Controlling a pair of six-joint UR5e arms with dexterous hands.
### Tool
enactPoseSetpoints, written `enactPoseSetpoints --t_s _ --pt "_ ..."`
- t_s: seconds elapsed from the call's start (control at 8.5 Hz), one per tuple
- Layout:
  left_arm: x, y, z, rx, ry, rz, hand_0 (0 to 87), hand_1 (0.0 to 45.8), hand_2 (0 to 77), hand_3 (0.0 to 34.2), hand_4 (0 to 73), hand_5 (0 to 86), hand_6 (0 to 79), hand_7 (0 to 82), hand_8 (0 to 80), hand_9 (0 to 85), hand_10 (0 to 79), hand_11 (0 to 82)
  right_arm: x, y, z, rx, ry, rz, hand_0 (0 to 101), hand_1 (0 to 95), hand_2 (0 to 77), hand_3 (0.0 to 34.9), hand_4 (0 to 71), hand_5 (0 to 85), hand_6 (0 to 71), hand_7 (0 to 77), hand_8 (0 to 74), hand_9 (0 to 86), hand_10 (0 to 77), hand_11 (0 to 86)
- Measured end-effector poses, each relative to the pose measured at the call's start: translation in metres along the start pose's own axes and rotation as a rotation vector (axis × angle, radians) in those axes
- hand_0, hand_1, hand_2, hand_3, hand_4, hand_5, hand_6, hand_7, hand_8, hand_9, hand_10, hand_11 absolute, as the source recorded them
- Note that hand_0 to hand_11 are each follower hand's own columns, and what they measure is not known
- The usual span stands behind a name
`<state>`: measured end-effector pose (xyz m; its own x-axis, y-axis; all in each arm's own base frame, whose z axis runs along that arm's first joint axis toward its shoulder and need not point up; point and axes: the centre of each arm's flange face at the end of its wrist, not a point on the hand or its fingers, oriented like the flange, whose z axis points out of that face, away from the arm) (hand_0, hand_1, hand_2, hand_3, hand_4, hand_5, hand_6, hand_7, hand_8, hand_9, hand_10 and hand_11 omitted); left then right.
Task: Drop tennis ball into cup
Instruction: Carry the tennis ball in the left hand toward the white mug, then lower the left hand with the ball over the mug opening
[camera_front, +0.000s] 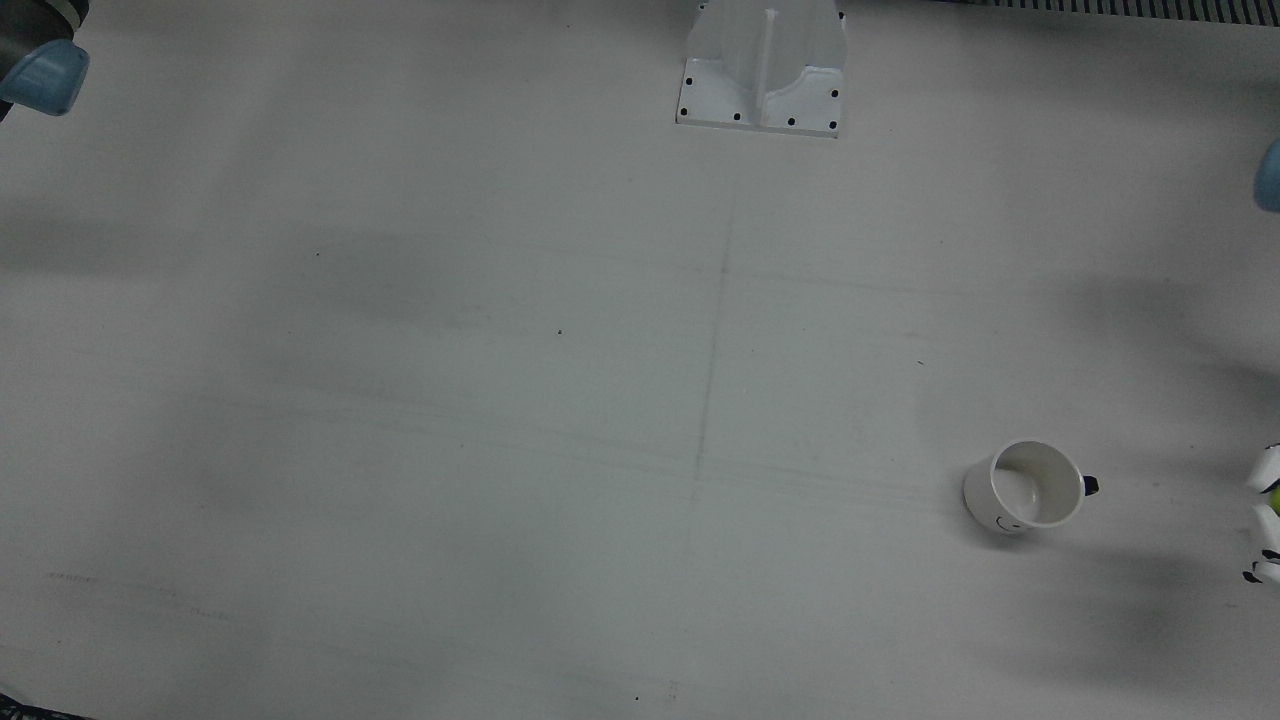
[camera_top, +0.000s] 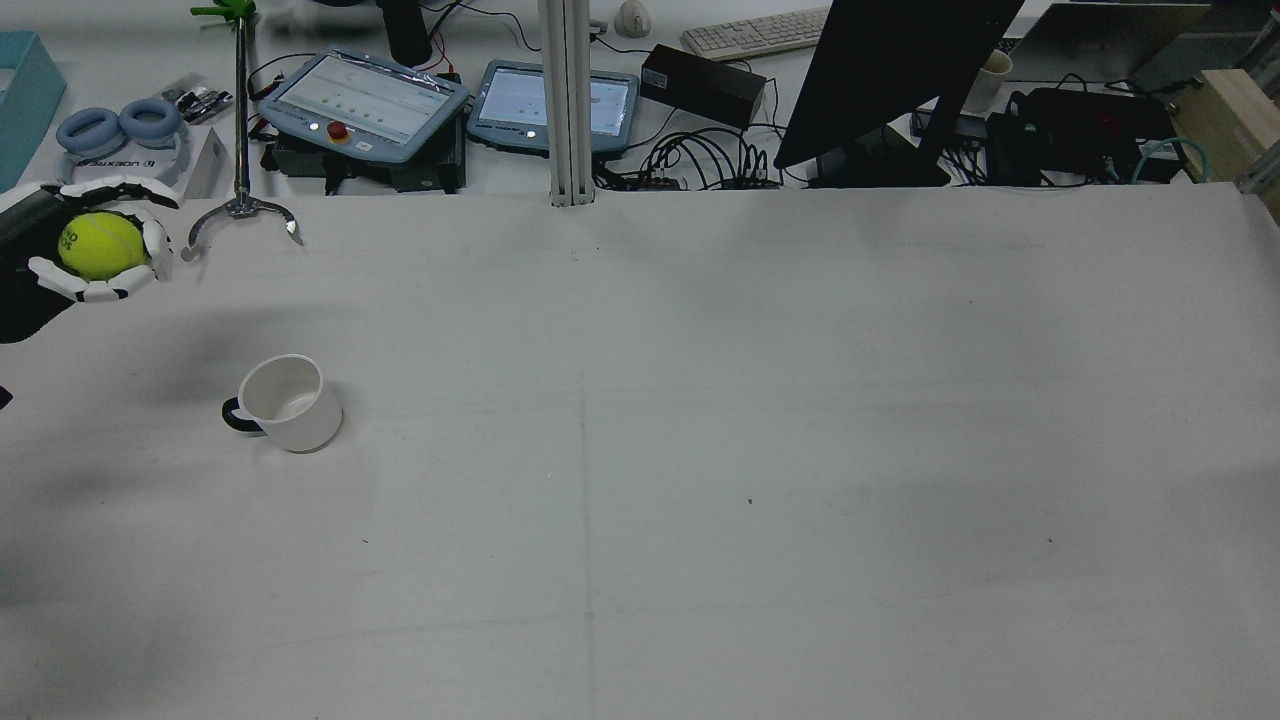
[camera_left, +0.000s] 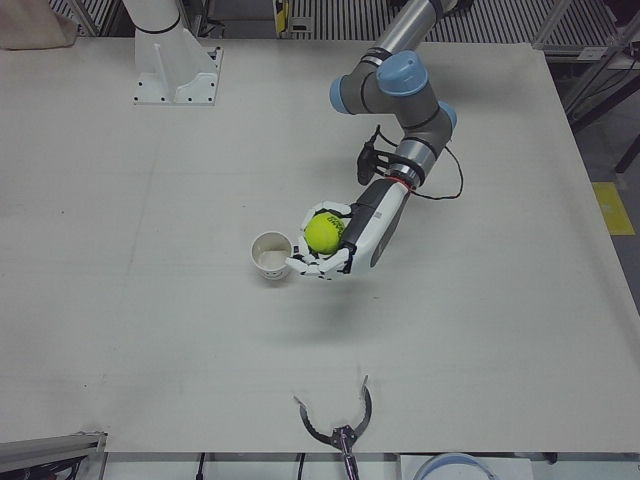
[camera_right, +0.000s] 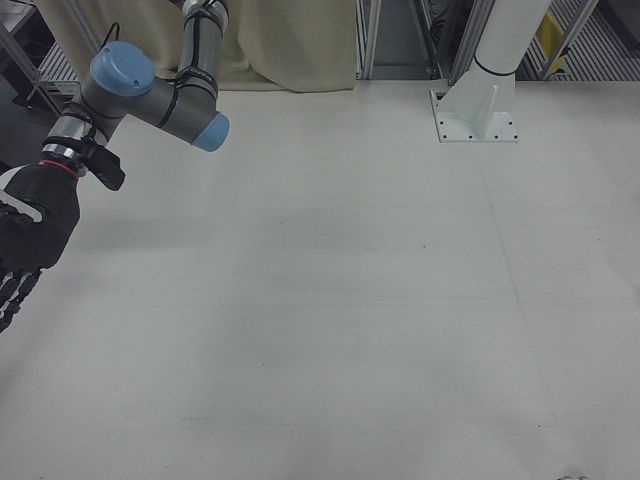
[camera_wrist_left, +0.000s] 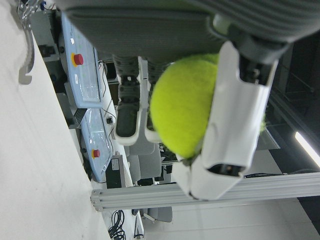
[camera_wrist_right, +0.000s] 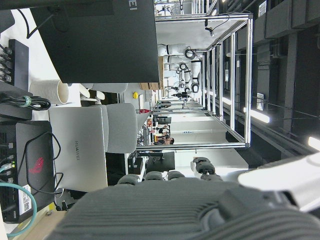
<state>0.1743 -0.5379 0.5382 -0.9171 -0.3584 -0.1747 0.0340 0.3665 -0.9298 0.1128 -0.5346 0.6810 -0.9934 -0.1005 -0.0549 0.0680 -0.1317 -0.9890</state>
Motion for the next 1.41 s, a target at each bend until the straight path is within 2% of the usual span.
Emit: enactPoseSetpoints --t_s 0.47,0.71,0.82,0.94,1.06,1.18,1.29,1.41 --pt "-0.101 0.036 0.033 -0.041 -0.101 -0.019 79.8 20.7 44.2 0.0 31.6 31.6 68.7 39.3 47.5 60.5 36.0 54.0 0.000 0.000 0.000 0.000 0.000 0.000 0 0.5 0.5 0.0 0.0 0.0 0.0 0.5 0.0 0.0 0.0 0.5" --pt "-0.130 0.039 0.033 -0.040 -0.136 -0.026 79.8 20.7 43.1 0.0 31.6 32.2 68.7 39.3 47.5 60.5 36.0 54.0 0.000 0.000 0.000 0.000 0.000 0.000 0 0.5 0.5 0.0 0.0 0.0 0.0 0.5 0.0 0.0 0.0 0.5" --pt "-0.134 0.038 0.033 -0.042 -0.141 -0.025 79.9 20.2 43.1 0.0 31.6 28.4 68.7 39.3 40.4 52.9 36.0 52.9 0.000 0.000 0.000 0.000 0.000 -0.001 0 0.5 0.5 0.0 0.0 0.0 0.0 0.5 0.0 0.0 0.0 0.5" --pt "-0.137 0.036 0.033 -0.042 -0.144 -0.023 79.9 20.2 43.1 0.0 31.6 28.4 68.7 39.3 40.4 52.9 36.0 52.9 0.000 0.000 0.000 0.000 0.000 0.000 0 0.5 0.5 0.0 0.0 0.0 0.0 0.5 0.0 0.0 0.0 0.5" --pt "-0.139 0.032 0.033 -0.039 -0.147 -0.023 55.9 19.1 44.7 0.0 20.2 16.4 68.7 39.8 18.0 32.7 23.5 33.3 0.000 0.000 0.000 0.000 0.000 0.000 0 0.5 0.5 0.0 0.0 0.0 0.0 0.5 0.0 0.0 0.0 0.5" --pt "-0.139 0.029 0.031 -0.035 -0.148 -0.025 54.0 21.3 40.4 0.0 16.4 13.6 68.7 39.8 18.0 32.7 23.5 33.3 0.000 0.000 0.000 0.000 0.000 0.000 0 0.5 0.5 0.0 0.0 0.0 0.0 0.5 0.0 0.0 0.0 0.5" --pt "-0.139 0.027 0.030 -0.034 -0.147 -0.027 54.0 21.3 40.9 0.0 13.6 15.8 56.2 30.0 18.5 16.4 19.1 28.9 0.000 0.000 0.000 0.000 0.000 0.000 0 0.5 0.5 0.0 0.0 0.0 0.0 0.5 0.0 0.0 0.0 0.5" --pt "-0.138 0.026 0.029 -0.033 -0.146 -0.028 54.0 21.3 40.9 0.0 13.6 15.8 56.2 30.0 18.5 16.4 19.1 28.9 0.000 0.000 0.000 0.000 0.000 -0.001 0 0.5 0.5 0.0 0.0 0.0 0.0 0.5 0.0 0.0 0.0 0.5"
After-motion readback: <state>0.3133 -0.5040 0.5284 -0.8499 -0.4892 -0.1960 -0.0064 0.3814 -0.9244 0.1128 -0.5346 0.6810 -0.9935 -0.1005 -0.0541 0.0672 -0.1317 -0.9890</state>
